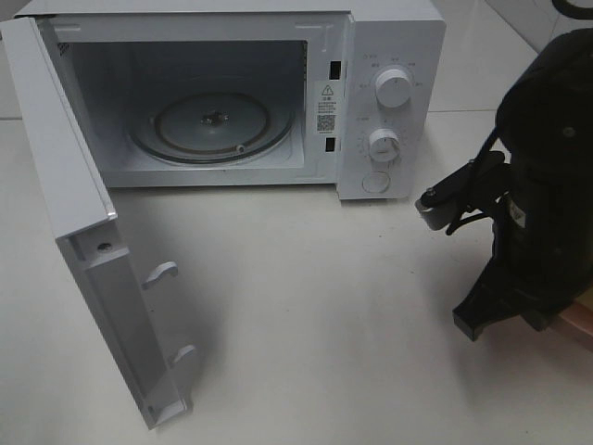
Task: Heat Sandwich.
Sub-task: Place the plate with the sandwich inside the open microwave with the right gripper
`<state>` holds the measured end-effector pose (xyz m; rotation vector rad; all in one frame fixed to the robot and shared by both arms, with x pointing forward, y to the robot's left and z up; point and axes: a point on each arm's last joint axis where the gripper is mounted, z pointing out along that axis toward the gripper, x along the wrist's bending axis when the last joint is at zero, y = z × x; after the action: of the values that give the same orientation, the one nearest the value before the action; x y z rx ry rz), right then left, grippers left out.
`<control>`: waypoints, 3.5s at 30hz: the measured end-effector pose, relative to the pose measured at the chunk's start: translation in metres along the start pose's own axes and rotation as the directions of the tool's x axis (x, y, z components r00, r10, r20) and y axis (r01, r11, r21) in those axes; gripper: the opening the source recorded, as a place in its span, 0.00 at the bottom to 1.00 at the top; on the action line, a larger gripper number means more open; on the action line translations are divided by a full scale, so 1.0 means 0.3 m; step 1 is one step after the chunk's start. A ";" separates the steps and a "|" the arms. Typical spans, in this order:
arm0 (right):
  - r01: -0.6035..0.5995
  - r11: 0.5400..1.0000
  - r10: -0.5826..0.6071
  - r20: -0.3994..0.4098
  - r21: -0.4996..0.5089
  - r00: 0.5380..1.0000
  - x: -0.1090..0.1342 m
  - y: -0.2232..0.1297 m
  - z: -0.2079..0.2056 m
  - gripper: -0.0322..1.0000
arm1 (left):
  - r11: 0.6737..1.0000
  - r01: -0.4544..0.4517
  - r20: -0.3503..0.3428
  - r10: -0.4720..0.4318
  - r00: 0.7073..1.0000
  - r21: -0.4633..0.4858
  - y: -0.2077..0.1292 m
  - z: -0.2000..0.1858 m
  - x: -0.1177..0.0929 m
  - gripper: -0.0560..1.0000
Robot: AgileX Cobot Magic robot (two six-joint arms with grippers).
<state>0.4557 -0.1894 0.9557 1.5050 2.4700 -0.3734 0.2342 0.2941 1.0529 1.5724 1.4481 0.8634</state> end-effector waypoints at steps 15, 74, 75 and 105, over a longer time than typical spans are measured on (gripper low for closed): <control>0.139 0.986 -0.138 0.020 -0.088 0.990 0.084 -0.136 -0.101 0.07 | 1.000 0.000 0.000 0.000 1.000 0.000 0.000 0.000 0.000 0.92; 0.884 0.407 -0.852 0.255 -0.229 0.458 0.260 -0.170 -0.184 0.07 | 1.000 0.000 0.000 0.000 1.000 0.000 0.000 0.000 0.000 0.92; 0.893 0.385 -0.859 0.263 -0.233 0.439 0.262 -0.168 -0.185 0.07 | 1.000 0.000 0.000 0.000 1.000 0.000 0.000 0.000 0.000 0.92; 0.964 0.048 -0.911 0.385 -0.263 0.150 0.246 -0.115 -0.181 0.07 | 1.000 0.000 0.000 0.000 1.000 0.000 0.000 0.000 0.000 0.92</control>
<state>0.3888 -0.1252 0.9867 -0.5977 2.7442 0.0065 0.2342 0.2941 1.0529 1.5724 1.4481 0.8634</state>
